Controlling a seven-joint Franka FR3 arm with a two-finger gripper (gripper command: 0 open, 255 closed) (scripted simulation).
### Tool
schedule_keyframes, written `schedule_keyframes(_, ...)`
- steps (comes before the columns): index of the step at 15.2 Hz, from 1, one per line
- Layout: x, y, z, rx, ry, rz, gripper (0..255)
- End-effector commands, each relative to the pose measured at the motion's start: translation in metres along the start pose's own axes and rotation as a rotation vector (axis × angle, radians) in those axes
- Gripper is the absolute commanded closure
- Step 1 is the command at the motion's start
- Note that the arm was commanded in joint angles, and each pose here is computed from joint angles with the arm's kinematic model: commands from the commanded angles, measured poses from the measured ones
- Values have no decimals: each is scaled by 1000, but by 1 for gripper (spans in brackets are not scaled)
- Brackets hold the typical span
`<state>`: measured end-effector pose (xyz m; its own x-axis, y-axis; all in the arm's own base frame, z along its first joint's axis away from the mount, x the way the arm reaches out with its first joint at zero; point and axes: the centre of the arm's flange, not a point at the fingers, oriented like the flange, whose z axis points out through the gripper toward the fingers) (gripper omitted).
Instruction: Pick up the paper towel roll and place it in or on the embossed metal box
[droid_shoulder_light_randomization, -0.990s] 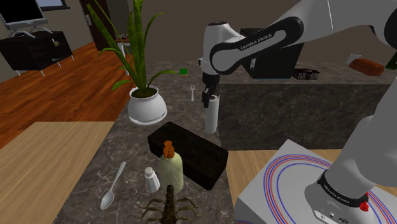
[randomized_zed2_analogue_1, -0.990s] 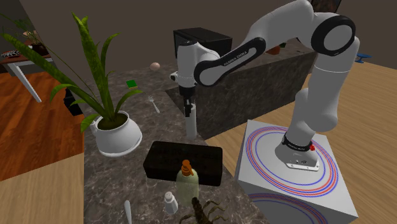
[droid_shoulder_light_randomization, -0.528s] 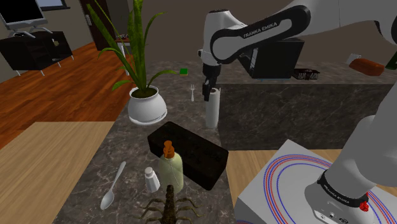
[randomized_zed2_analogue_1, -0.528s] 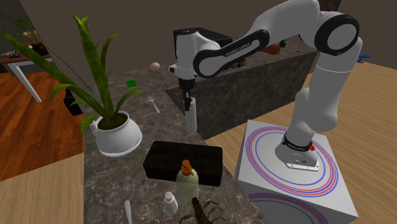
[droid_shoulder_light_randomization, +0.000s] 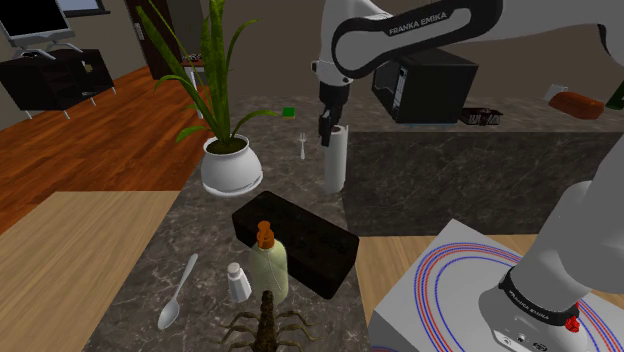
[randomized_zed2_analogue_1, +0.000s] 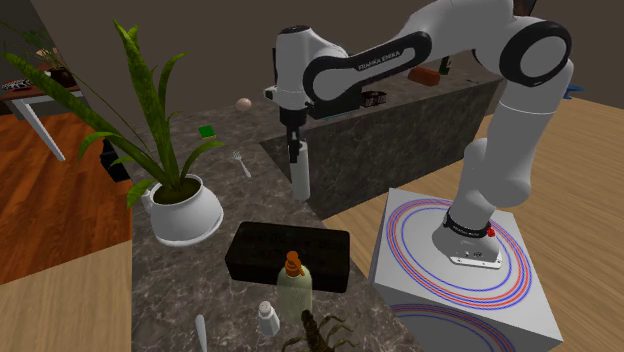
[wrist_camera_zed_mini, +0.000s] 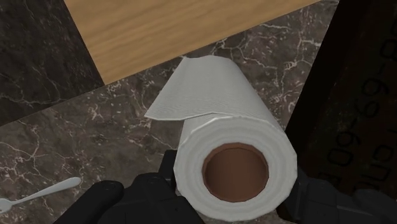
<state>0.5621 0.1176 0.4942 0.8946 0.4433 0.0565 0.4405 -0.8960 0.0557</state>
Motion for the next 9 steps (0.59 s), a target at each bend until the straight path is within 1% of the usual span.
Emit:
schedule_keyframes(1,0,0,-11,0,0,0,255)
schedule_keyframes(9,2,2,-53,0,0,0,255)
